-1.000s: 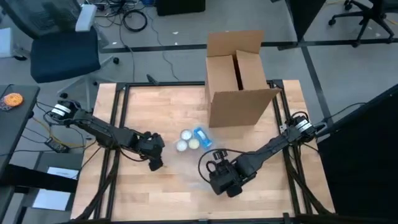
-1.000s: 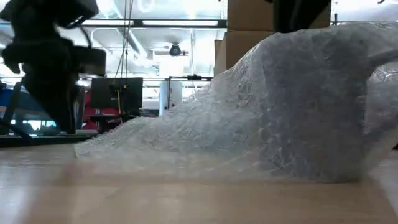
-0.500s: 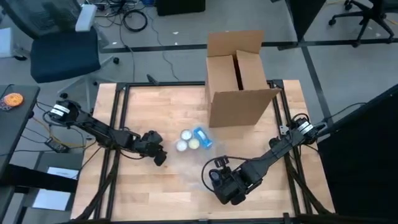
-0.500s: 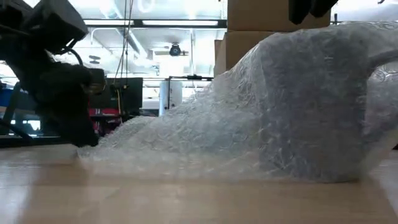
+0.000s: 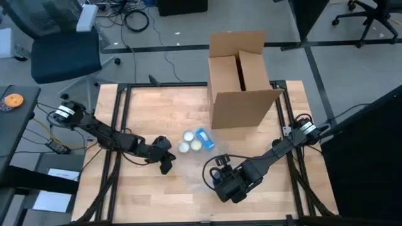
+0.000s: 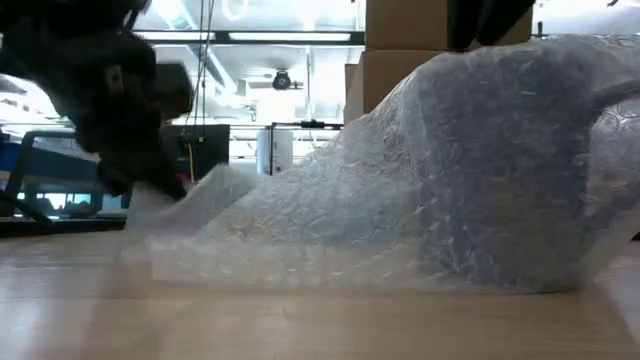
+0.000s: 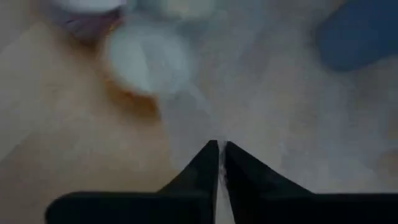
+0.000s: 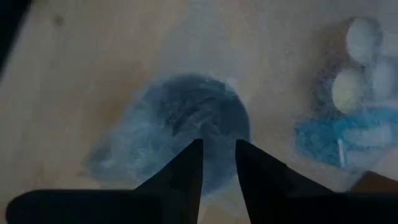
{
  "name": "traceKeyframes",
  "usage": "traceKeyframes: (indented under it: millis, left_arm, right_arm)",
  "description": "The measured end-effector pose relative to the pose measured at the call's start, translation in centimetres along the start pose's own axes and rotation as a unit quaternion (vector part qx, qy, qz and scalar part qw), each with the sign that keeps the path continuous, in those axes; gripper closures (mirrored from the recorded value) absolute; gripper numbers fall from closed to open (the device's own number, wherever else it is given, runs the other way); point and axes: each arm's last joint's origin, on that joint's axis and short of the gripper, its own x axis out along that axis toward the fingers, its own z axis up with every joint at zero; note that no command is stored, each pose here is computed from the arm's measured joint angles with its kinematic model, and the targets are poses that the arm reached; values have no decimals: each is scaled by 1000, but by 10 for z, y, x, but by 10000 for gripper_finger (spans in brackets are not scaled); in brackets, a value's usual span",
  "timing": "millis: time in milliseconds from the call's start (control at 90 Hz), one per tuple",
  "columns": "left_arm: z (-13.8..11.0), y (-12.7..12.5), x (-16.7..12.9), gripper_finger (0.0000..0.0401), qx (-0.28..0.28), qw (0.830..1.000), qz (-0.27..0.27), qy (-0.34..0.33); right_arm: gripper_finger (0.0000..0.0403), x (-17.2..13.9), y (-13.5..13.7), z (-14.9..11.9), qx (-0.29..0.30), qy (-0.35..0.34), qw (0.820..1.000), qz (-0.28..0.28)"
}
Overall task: Wrap mug
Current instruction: Wrap the purple mug with the transparent bubble wrap
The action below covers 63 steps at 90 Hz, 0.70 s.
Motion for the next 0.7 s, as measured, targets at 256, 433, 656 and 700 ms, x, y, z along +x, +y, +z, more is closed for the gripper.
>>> traceKeyframes:
  millis: [256,433,656,700]
  left_arm:
    - [27,-64,-18,401,97,987,-108,-75]
    - [43,-89,-24,401,139,976,-115,-120]
    - [40,-100,3,401,139,973,-123,-134]
    - [40,-104,8,401,132,971,-136,-146]
  right_arm:
    - [330,6,-21,-1,23,17,1000,-9]
    - [330,8,-31,-3,34,26,999,-10]
    - [330,-18,-35,-2,51,21,998,-10]
    - [330,-25,-35,-1,53,18,998,-13]
